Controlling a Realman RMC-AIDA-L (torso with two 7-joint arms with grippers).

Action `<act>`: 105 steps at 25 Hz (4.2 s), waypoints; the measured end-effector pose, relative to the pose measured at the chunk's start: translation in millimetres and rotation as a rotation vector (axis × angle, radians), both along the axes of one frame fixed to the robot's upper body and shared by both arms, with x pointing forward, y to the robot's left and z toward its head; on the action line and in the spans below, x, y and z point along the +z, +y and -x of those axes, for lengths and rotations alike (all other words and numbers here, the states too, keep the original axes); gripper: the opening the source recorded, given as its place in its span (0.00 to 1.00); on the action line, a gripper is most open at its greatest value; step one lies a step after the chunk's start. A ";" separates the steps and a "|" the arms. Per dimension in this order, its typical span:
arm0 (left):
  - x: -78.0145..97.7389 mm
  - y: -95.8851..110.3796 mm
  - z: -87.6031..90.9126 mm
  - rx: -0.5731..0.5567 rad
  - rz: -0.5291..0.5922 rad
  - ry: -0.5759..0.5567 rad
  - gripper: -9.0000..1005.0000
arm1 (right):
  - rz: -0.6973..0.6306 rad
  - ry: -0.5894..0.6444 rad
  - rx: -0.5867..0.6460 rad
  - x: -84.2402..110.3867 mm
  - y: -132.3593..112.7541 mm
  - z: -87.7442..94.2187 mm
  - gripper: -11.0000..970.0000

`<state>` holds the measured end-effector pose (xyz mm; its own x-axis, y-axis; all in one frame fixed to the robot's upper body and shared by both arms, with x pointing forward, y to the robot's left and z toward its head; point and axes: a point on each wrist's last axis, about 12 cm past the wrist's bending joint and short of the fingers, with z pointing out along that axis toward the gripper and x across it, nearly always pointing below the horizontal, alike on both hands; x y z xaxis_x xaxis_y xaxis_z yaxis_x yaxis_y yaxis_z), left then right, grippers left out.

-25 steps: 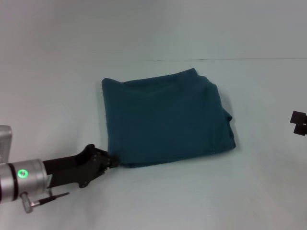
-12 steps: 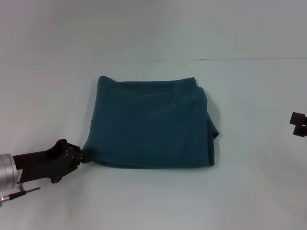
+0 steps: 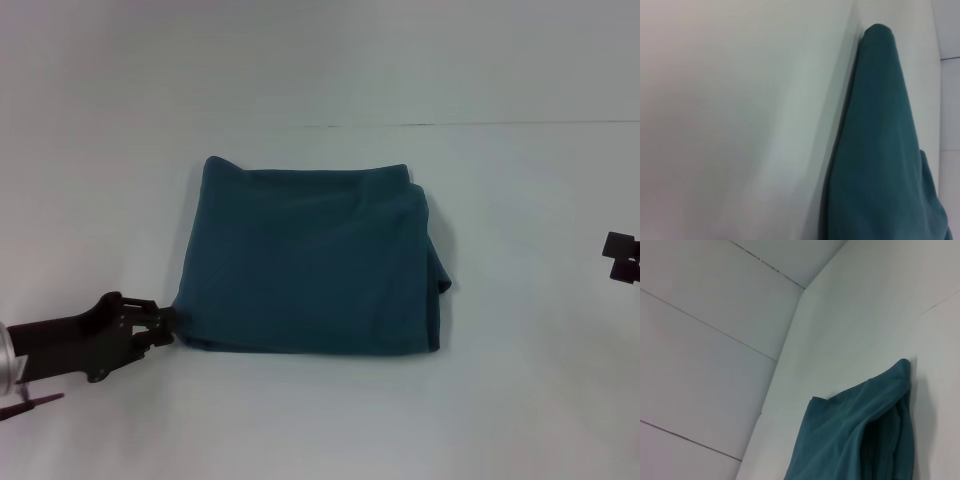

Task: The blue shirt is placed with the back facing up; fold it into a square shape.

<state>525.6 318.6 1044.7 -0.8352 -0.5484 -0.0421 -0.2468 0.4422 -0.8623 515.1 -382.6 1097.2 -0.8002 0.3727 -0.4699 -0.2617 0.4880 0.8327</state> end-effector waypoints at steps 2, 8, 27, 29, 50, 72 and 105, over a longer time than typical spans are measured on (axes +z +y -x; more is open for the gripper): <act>0.9 3.9 2.9 0.000 -0.005 0.000 0.13 | 0.001 -0.001 -0.001 0.4 -0.5 -0.4 0.91; 16.2 24.7 15.6 0.051 0.031 -0.097 0.34 | 0.002 0.000 -0.002 0.9 -1.1 -0.8 0.91; 53.6 -34.0 -45.1 -0.151 -0.017 -0.402 0.63 | 0.010 0.008 -0.004 -4.3 0.1 3.0 0.91; 54.4 -35.5 -48.6 -0.148 -0.032 -0.412 0.63 | 0.009 0.009 -0.005 -4.9 0.4 3.5 0.91; 35.5 -109.8 -134.3 -0.107 -0.719 -0.623 0.60 | 0.000 0.022 -0.004 -10.2 4.1 4.8 0.91; 19.4 -119.2 -132.2 -0.161 -0.877 -0.599 0.58 | 0.003 0.035 -0.013 -13.4 3.8 5.2 0.91; 24.6 -115.3 -134.6 -0.115 -0.852 -0.601 0.09 | 0.020 0.043 -0.024 -14.7 1.1 4.8 0.91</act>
<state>660.2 203.4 1069.3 -0.5942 -0.0609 -0.8020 0.2011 0.9542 -0.2214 510.3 -381.5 1082.5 -0.8107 0.3830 -0.4428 -0.2138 0.5106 0.8328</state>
